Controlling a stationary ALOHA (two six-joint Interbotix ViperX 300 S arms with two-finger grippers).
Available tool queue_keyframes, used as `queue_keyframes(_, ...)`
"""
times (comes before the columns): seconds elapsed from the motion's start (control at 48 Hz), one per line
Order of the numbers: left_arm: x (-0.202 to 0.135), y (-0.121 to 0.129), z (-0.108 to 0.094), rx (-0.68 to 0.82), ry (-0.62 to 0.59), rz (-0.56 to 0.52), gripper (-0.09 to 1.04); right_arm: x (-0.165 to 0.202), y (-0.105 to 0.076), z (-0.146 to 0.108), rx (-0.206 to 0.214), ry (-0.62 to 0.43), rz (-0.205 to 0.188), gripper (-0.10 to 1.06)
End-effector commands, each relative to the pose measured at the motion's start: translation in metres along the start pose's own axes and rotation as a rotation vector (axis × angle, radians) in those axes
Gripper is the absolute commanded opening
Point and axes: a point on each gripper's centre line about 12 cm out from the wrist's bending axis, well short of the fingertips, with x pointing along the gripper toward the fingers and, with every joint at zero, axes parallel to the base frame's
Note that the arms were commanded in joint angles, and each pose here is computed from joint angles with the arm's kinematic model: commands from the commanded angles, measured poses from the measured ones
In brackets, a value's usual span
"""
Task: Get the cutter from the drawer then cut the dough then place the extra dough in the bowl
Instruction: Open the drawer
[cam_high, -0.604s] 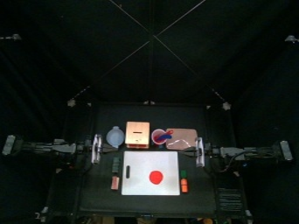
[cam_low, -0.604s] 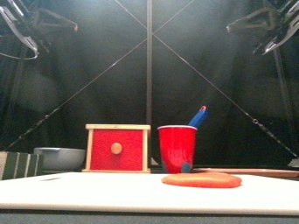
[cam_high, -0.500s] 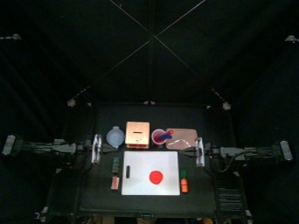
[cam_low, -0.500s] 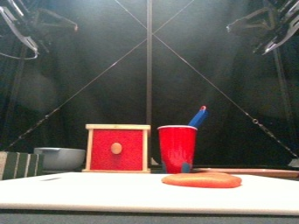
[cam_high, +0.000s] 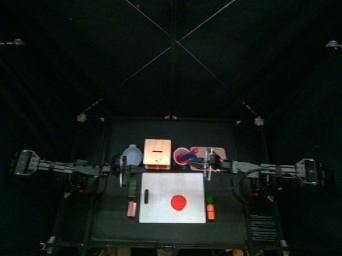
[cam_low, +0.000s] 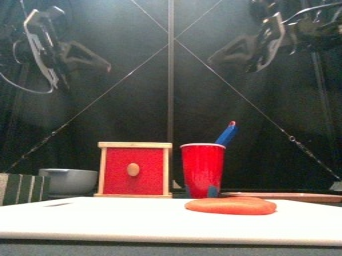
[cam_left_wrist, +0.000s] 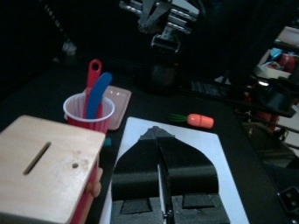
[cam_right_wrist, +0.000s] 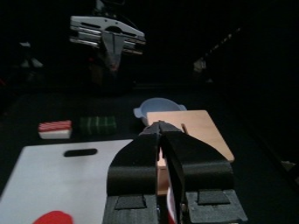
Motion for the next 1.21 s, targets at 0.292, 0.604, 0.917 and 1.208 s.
queue_keyframes(0.292,0.031,-0.013,-0.036,-0.242,0.056,0.098,0.00,0.107,-0.026,-0.034,-0.036,-0.079,-0.009,0.03)
queue_keyframes(0.604,0.052,-0.003,-0.047,-0.443,0.029,0.251,0.01,0.147,-0.026,-0.060,-0.040,-0.041,0.006,0.03)
queue_keyframes(0.917,0.067,-0.010,-0.064,-0.679,0.045,0.296,0.09,0.152,-0.024,-0.084,-0.030,0.056,0.009,0.03)
queue_keyframes(1.208,0.069,-0.009,-0.070,-0.863,0.031,0.309,0.29,0.156,-0.020,-0.100,-0.037,0.146,0.018,0.03)
